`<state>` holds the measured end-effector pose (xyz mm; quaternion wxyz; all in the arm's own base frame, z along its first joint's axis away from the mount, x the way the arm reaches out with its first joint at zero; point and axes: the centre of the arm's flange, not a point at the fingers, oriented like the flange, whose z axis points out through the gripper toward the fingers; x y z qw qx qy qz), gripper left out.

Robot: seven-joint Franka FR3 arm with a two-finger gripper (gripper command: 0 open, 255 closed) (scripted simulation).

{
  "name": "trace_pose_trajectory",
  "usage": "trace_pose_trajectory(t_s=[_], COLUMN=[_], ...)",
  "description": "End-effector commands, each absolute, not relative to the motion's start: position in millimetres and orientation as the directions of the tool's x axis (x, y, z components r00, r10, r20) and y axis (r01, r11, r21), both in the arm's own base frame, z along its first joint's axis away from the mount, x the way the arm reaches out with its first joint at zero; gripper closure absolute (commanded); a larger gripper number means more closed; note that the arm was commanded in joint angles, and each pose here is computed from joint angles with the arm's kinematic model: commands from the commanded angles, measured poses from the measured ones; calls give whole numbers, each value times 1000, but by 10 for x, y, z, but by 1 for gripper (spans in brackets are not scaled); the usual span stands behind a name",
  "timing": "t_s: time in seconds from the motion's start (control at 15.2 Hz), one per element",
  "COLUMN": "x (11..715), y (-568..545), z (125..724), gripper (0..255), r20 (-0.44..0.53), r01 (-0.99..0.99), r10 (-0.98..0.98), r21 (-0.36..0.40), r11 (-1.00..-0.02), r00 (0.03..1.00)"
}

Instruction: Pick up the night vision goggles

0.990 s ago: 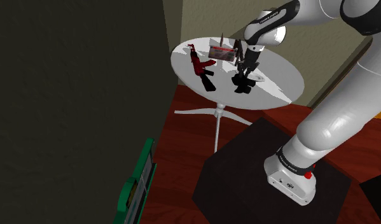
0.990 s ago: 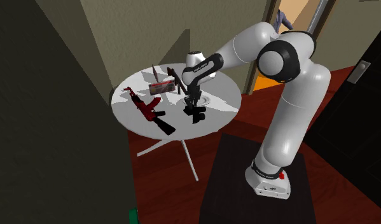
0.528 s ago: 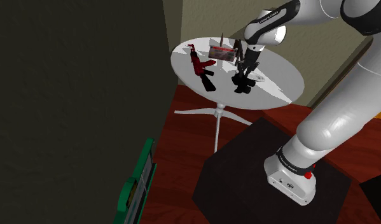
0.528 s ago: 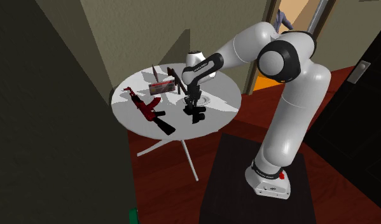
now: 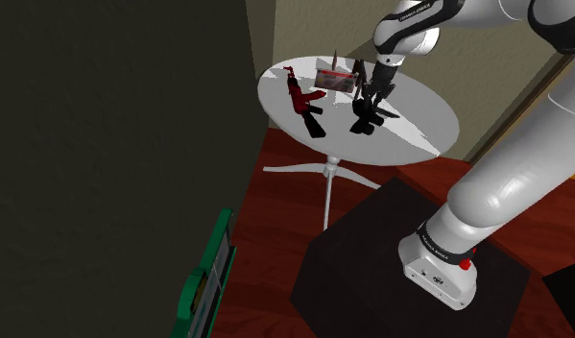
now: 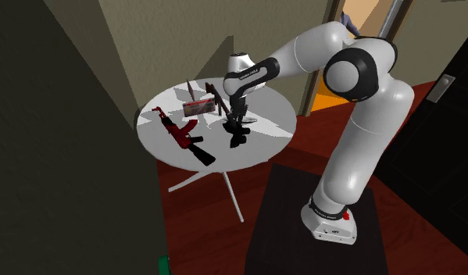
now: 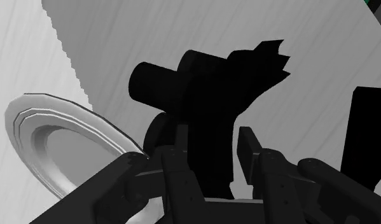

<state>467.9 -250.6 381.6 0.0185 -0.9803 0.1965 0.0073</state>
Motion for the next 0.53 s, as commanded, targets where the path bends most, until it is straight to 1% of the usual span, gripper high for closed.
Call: trace_pose_trajectory(t_s=[0.0,0.33,0.46], x=[4674,4674,4674], y=[-2504,-2504,-2504], z=[3925,4189,4197], gripper=[255,255,255], r20=[-21,-21,-21], r01=[-385,-385,-386], r10=[-385,-385,-385], r21=[-33,-33,-33], r11=[-922,-922,-922], r00=[923,923,923])
